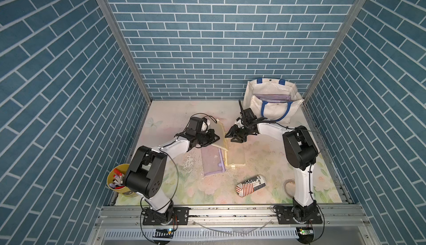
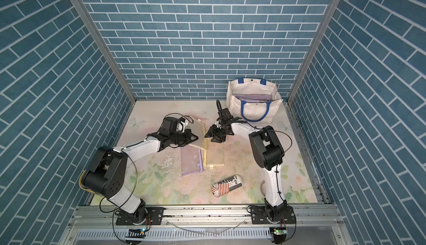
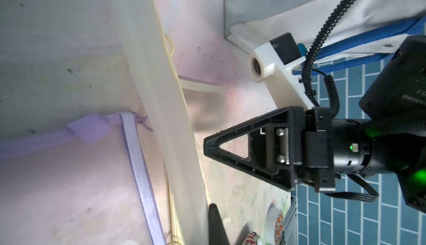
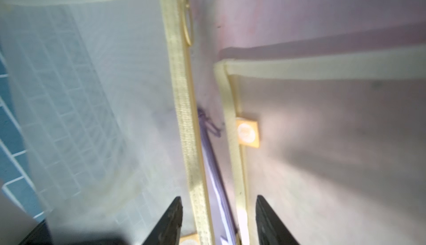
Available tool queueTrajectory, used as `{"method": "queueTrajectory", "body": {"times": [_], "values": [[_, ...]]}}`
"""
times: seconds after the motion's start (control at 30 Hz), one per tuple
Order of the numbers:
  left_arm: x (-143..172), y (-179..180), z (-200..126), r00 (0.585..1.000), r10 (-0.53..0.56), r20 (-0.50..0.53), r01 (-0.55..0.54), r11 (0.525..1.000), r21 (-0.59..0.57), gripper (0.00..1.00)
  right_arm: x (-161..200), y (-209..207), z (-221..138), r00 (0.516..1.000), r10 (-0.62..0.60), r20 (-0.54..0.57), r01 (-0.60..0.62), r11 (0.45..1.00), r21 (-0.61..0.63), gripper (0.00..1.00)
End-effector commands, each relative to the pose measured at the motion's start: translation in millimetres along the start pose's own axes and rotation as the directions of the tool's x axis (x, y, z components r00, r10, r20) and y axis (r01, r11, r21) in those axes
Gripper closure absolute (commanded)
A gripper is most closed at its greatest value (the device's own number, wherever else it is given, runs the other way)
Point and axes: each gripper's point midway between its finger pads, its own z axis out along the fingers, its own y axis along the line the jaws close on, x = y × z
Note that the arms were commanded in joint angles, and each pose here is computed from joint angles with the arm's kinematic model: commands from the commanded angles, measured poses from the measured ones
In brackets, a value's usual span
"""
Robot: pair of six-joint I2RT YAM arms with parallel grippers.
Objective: Put the pencil pouch into the canvas bag
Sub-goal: Pick up the pencil pouch.
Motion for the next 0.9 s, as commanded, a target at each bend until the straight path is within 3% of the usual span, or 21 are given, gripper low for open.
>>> {"method": "queueTrajectory", "body": {"times": [0.0, 0.17, 0.33, 0.57, 0.87], "values": [[-4, -35, -18, 0.995, 0.096, 0.025, -0.098, 0.988, 0.122, 1.0, 3, 46, -35, 0.999, -0.029, 0.031, 0.033, 0.99, -0.139, 0.46], [-9, -74, -47, 0.974, 0.215, 0.075, -0.225, 0.956, 0.189, 1.0, -16, 79, -60, 0.989, 0.125, 0.082, -0.089, 0.931, -0.355, 0.45], [-9, -102, -65, 0.959, 0.263, 0.107, -0.282, 0.923, 0.263, 1.0, -27, 106, -76, 0.983, 0.142, 0.116, -0.081, 0.903, -0.422, 0.45], [-7, -118, -74, 0.96, 0.245, 0.139, -0.279, 0.89, 0.36, 1.0, -34, 131, -82, 0.988, 0.128, 0.091, -0.063, 0.857, -0.512, 0.44], [-20, -108, -72, 0.972, 0.165, 0.169, -0.22, 0.896, 0.387, 1.0, -29, 160, -97, 0.993, 0.043, 0.106, 0.031, 0.79, -0.612, 0.47]]}}
